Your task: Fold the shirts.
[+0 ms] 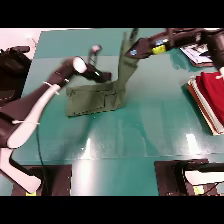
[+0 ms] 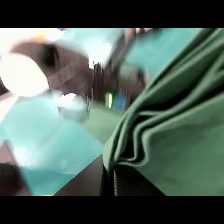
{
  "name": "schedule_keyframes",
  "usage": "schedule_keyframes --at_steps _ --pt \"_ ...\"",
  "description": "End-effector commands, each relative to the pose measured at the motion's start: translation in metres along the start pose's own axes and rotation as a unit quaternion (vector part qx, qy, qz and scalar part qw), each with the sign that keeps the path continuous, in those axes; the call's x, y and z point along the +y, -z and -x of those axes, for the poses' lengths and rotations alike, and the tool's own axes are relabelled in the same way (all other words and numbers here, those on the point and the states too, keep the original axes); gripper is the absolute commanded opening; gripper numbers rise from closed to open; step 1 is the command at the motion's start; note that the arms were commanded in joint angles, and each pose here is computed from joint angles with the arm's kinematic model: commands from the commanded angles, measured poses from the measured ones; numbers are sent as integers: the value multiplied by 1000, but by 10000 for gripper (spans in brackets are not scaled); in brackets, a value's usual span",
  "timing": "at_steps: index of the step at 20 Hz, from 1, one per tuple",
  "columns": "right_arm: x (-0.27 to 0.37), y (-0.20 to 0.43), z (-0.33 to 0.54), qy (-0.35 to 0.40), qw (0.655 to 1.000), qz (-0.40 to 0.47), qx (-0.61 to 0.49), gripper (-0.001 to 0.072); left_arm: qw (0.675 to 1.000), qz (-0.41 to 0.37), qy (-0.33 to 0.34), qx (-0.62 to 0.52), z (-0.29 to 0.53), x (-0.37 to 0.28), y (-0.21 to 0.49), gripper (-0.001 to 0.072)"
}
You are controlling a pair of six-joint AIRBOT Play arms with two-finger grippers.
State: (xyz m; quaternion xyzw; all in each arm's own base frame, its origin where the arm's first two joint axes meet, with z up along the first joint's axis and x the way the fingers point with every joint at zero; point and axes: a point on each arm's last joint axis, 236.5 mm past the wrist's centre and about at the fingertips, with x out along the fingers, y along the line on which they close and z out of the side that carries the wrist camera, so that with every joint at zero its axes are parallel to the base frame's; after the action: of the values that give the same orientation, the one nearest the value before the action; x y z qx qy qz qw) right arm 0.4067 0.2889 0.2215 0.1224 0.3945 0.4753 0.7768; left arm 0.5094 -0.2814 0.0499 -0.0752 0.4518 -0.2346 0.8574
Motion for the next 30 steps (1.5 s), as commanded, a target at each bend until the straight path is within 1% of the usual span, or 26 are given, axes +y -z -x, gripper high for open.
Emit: schedule_keyframes --at_steps 1,4,5,6,7,10,11,14,16,17,18,19,21,23,27,30 --pt "49 5 -67 -70 997 19 1 20 992 -12 -102 -78 119 80 -63 30" --pt "84 5 -155 -97 994 39 -22 21 966 -1 -178 -190 247 128 -104 30" --pt "92 5 -182 -102 993 43 -30 38 957 4 -194 -215 279 136 -107 30" --pt "98 6 -204 -108 992 49 -33 260 950 9 -206 -234 307 142 -109 30" --pt "102 8 -219 -115 992 52 -31 401 945 13 -214 -246 325 145 -108 30" --pt "83 26 -215 -110 993 35 8 374 945 20 -219 -241 337 146 -100 30" --pt "67 32 -204 -99 995 28 22 336 948 19 -215 -232 331 143 -97 29" --pt "-15 54 -154 -11 998 5 58 334 960 3 -190 -204 296 122 -86 30" --pt "-79 82 -116 52 993 -61 83 334 967 -11 -172 -188 271 105 -79 30" --pt "-109 99 -99 77 987 -107 89 349 969 -18 -164 -185 262 97 -77 30" --pt "-134 113 -85 92 981 -146 88 447 970 -24 -156 -183 254 89 -76 30" --pt "-154 126 -77 97 974 -186 85 545 971 -29 -151 -183 249 84 -75 30" --pt "-175 145 -76 87 960 -255 73 544 973 -36 -142 -178 242 74 -73 30" --pt "-181 163 -91 69 949 -297 81 544 974 -42 -134 -179 239 65 -73 30" --pt "-171 183 -143 35 938 -328 106 545 973 -40 -122 -190 239 58 -78 30" --pt "-158 178 -184 15 944 -306 121 544 974 -40 -122 -188 239 58 -77 30"
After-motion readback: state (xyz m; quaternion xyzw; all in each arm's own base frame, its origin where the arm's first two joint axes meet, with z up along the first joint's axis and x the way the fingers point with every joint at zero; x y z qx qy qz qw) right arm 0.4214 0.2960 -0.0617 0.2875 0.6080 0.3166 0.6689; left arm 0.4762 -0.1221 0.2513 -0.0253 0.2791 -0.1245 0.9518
